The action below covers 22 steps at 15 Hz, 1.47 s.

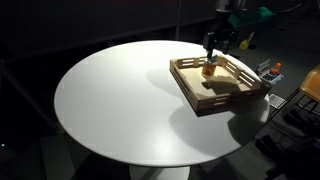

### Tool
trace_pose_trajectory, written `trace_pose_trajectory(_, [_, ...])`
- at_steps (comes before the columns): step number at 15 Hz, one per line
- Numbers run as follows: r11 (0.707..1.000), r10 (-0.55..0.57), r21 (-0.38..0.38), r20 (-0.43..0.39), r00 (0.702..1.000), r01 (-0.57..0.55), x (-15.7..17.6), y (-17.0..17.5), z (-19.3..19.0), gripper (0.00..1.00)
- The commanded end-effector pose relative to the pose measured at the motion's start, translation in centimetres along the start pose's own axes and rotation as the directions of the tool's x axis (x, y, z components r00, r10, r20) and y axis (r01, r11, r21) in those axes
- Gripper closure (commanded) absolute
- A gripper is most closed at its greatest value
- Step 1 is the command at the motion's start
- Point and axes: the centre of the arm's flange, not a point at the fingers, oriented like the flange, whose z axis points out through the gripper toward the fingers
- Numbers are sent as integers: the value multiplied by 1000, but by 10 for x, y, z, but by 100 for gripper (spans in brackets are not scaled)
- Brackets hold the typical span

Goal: Remove the white cap from the white bottle and put it on the table

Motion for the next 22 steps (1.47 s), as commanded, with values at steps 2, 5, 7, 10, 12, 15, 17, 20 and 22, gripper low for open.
trace_pose_trajectory(2, [1000,6,-10,-12,1000,-7,11,-5,0,37])
trace_pose_trajectory(5, [1000,6,-10,-19,1000,-6,12,-6,-3,59])
trace_pose_trajectory(7, [1000,6,-9,-25,1000,-6,12,-6,-6,65])
trace_pose_trajectory(10, [1000,4,-6,-35,999,-4,11,-5,-12,60])
trace_pose_trajectory(12, [1000,5,-8,-40,999,-5,8,-5,-16,60])
trace_pose_trajectory(15, [1000,15,-5,1,1000,-15,5,-3,-16,65])
trace_pose_trajectory(17, [1000,21,-10,18,1000,-21,3,-2,-13,65])
trace_pose_trajectory(20, [1000,18,-8,-12,1000,-18,0,0,-11,60])
trace_pose_trajectory(22, [1000,10,-3,-42,999,-10,-2,1,-9,55])
